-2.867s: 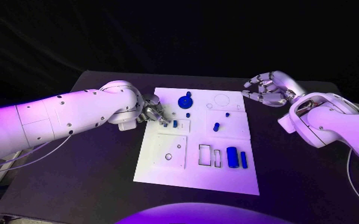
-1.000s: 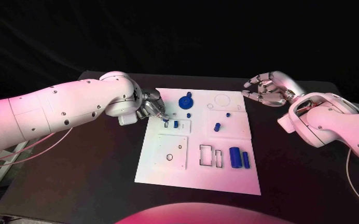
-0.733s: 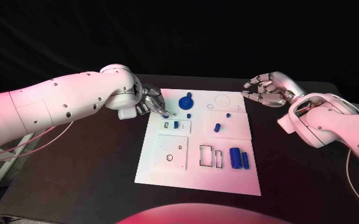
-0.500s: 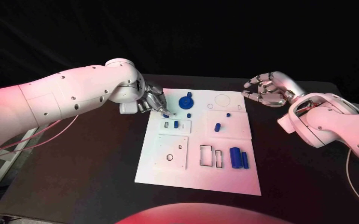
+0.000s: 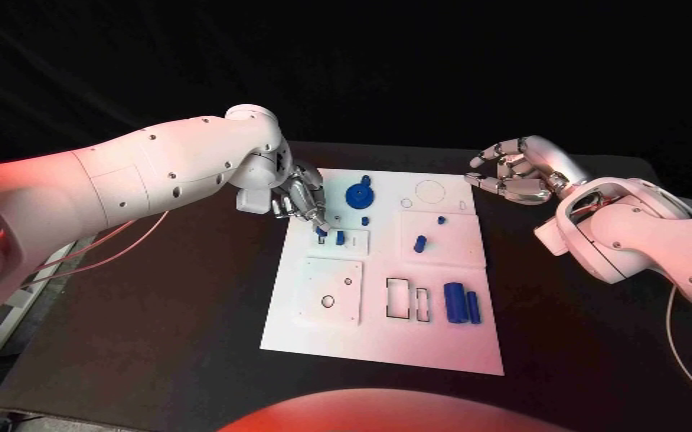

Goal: Assemble the parts on the task board

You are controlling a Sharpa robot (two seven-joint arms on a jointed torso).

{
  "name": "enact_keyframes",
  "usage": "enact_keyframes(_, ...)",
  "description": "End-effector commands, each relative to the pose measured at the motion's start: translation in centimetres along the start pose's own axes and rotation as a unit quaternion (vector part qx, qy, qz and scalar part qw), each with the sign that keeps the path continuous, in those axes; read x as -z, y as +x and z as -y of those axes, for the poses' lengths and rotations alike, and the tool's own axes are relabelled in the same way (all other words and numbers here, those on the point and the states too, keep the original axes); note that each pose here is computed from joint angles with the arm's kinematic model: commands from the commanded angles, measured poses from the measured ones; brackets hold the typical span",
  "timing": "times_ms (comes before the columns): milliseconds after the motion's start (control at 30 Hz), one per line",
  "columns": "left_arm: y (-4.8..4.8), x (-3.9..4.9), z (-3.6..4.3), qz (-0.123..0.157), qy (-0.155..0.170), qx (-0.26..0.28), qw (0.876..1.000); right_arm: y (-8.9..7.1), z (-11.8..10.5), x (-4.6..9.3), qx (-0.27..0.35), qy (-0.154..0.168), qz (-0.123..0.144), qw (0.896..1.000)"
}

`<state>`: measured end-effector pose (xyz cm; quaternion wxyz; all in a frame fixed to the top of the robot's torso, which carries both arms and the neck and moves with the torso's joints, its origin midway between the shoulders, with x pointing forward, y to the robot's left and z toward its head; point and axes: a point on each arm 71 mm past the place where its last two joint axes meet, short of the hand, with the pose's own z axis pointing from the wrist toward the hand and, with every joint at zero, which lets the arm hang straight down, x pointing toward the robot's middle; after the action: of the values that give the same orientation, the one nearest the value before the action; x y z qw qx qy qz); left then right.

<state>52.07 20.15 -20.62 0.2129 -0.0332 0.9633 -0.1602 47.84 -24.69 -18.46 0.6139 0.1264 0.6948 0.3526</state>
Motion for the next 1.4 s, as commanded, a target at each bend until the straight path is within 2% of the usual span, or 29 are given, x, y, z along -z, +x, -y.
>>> enact_keyframes(33, 0.31, -0.13, 0.18, -0.027, -0.006, -0.025, 0.999, 0.1, -0.2, 0.0, 0.002, -0.008, 0.0, 1.0)
enact_keyframes(467, 0.17, -0.94, 0.79, -0.004, -0.025, -0.045, 0.999, 0.1, -0.2, 0.0, 0.002, -0.009, 0.001, 1.0)
enact_keyframes(767, 0.2, -1.23, 0.79, 0.004, -0.038, -0.058, 0.998, 0.1, -0.2, 0.0, 0.002, -0.01, 0.0, 1.0)
enact_keyframes(1400, 0.22, -1.45, 0.71, -0.003, -0.05, -0.071, 0.996, 0.1, -0.2, 0.1, 0.002, -0.01, 0.001, 1.0)
